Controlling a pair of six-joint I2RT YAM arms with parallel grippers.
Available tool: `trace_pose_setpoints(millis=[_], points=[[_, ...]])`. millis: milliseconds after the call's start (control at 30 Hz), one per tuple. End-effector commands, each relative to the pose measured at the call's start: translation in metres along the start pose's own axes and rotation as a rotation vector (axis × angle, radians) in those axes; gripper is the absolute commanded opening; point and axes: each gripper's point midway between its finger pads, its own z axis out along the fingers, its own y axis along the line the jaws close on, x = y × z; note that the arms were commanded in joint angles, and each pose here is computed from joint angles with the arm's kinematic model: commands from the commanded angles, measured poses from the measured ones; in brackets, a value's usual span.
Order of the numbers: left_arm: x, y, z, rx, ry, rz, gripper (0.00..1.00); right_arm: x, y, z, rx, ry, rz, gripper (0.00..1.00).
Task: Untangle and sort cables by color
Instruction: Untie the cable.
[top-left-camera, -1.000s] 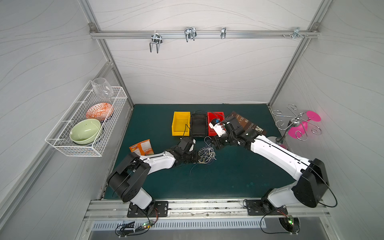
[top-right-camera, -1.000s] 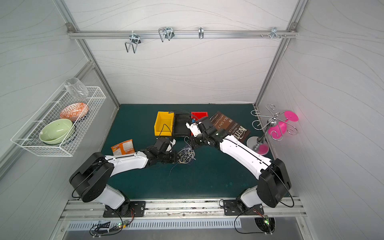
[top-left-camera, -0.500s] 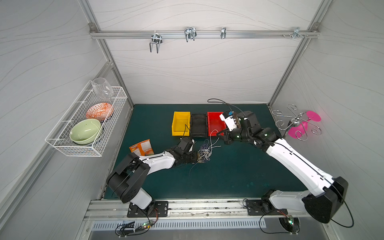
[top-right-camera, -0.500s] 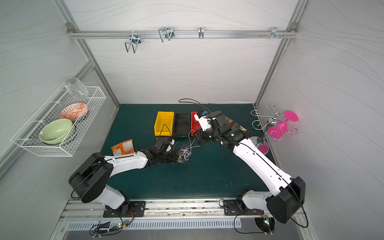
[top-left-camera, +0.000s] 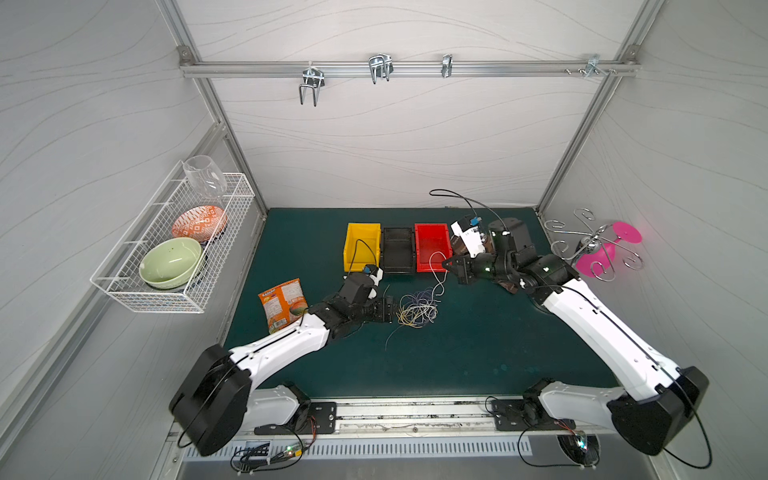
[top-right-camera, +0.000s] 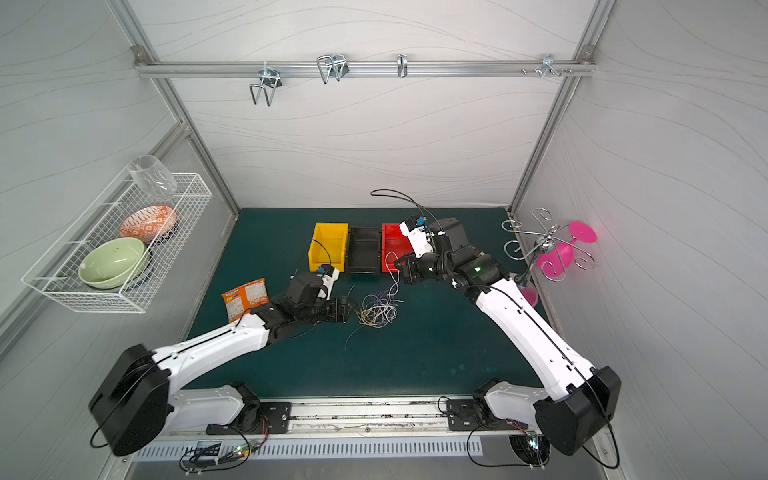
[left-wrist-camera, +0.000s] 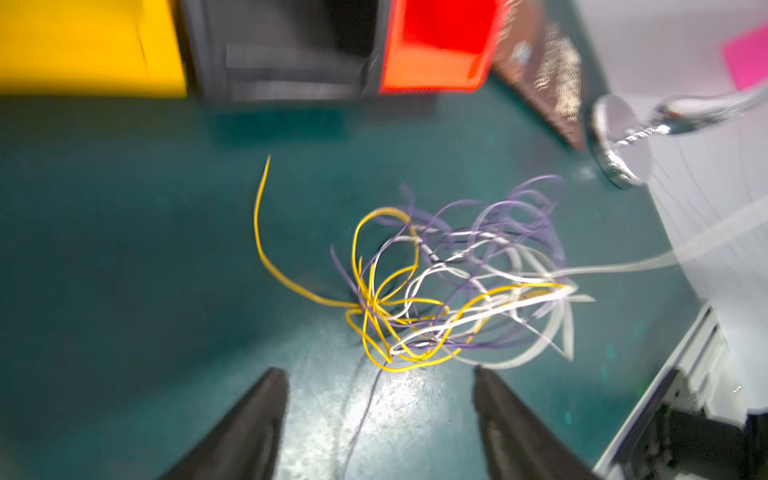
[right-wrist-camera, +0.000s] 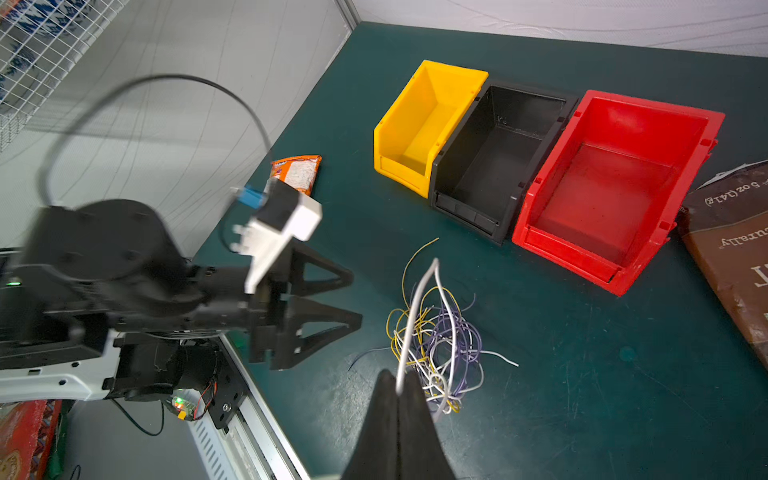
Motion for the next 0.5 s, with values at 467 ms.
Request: trace_pose_setpoints(millis=[467], points=[[-0.038, -0.112, 0.002, 0.581, -0.268, 0.367, 0.73, -0.019, 0.006, -0.008, -0.006, -0.046, 0.029, 0.00]])
